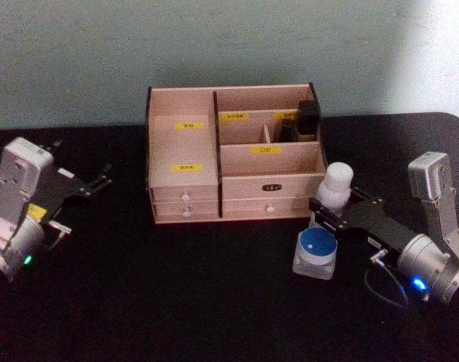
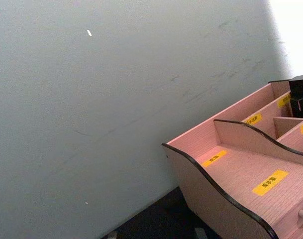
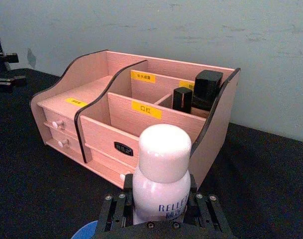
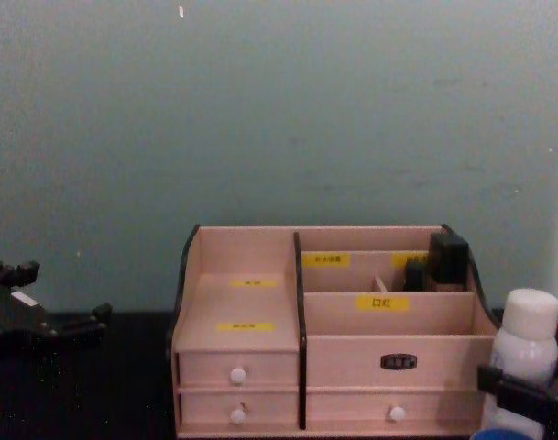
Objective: Pick up the facial cleanser and watermelon frost from the table and place them into the tiered storage box.
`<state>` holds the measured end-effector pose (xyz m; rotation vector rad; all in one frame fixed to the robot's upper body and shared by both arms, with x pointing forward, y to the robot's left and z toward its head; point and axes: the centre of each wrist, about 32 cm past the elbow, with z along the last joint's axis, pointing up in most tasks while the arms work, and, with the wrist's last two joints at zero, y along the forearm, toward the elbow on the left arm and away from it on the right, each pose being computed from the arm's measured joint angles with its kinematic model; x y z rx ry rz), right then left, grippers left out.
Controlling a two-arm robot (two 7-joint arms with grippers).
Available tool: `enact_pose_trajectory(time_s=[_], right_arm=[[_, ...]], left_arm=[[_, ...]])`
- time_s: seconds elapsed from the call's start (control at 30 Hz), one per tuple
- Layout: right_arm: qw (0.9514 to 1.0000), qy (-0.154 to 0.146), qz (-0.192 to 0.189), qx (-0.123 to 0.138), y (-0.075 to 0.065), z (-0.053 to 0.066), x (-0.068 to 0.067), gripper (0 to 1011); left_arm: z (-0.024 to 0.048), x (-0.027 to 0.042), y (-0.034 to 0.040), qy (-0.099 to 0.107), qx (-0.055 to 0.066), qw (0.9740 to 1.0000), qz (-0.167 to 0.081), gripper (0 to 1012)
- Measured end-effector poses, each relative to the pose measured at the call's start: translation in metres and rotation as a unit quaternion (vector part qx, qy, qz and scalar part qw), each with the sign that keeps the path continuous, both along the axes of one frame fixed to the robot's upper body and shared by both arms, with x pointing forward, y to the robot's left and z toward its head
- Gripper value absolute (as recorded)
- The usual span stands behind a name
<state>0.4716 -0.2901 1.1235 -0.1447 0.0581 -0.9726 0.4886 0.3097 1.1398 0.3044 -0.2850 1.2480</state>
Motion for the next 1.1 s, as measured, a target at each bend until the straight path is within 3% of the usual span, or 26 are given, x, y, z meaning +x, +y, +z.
enact_pose_trajectory(time_s=[0.63,1.1], right_arm=[[0.9999,-0.012,-0.004,0.006,-0.004,0.006,-0.003,590],[0.9987,-0.045,-0.003,0.022,-0.012,0.031,-0.006,590]], left_arm=[[0.0000,0.0000,0.0000,0.000,0.000,1.0000,0.000,1002],[0.0000,0.0000,0.0000,0.000,0.000,1.0000,0.000,1001]])
